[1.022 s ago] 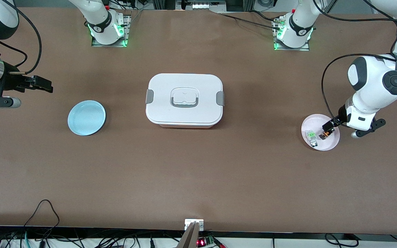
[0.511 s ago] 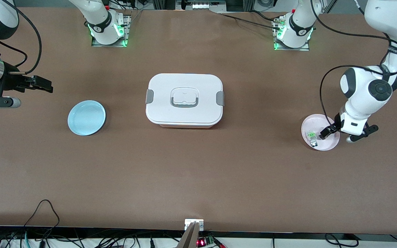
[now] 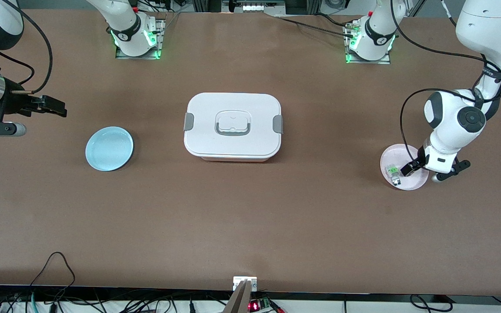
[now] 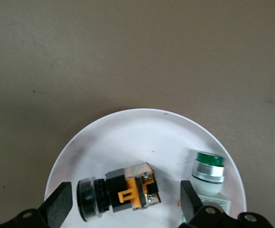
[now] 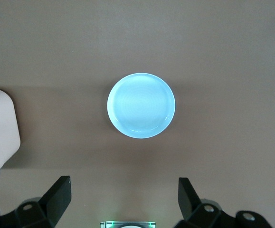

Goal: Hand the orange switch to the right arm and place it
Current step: 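Close the left gripper on the black-orange switch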

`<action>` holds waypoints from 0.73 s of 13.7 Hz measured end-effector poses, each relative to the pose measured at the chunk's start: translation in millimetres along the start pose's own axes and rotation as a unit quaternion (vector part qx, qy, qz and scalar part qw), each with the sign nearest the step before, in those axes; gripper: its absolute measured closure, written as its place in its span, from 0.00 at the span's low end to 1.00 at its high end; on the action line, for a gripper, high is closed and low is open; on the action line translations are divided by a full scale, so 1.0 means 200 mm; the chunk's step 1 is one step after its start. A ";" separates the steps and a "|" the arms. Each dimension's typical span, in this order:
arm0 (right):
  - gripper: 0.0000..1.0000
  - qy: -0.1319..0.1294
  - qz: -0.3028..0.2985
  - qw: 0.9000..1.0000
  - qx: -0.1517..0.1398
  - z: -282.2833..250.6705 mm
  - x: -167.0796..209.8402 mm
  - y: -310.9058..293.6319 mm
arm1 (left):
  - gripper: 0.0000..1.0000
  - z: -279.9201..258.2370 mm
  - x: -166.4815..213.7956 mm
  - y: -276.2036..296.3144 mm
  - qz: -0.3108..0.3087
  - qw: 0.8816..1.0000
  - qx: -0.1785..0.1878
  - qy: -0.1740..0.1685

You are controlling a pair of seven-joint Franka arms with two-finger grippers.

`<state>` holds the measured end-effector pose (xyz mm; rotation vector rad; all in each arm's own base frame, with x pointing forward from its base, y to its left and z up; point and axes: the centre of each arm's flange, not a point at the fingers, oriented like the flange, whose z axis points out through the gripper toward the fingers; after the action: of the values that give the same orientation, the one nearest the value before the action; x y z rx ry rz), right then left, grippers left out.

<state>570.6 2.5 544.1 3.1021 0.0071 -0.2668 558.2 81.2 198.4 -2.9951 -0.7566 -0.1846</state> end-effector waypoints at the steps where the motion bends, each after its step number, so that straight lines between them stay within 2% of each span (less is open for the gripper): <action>1: 0.00 0.000 0.000 1.000 0.000 0.00 0.00 0.00 | 0.00 0.01 0.00 -0.01 -0.002 1.000 0.000 0.001; 7: 0.00 0.000 0.000 1.000 0.000 0.00 0.00 0.00 | 0.00 0.07 -0.01 -0.05 -0.007 1.000 0.003 -0.007; 10: 0.00 0.000 0.000 1.000 0.000 0.00 0.00 0.00 | 0.04 0.10 -0.01 -0.06 -0.009 1.000 0.005 -0.011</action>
<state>570.6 2.4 544.1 3.1020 0.0071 -0.2674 552.6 92.1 178.9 -2.9867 -0.7843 -0.1477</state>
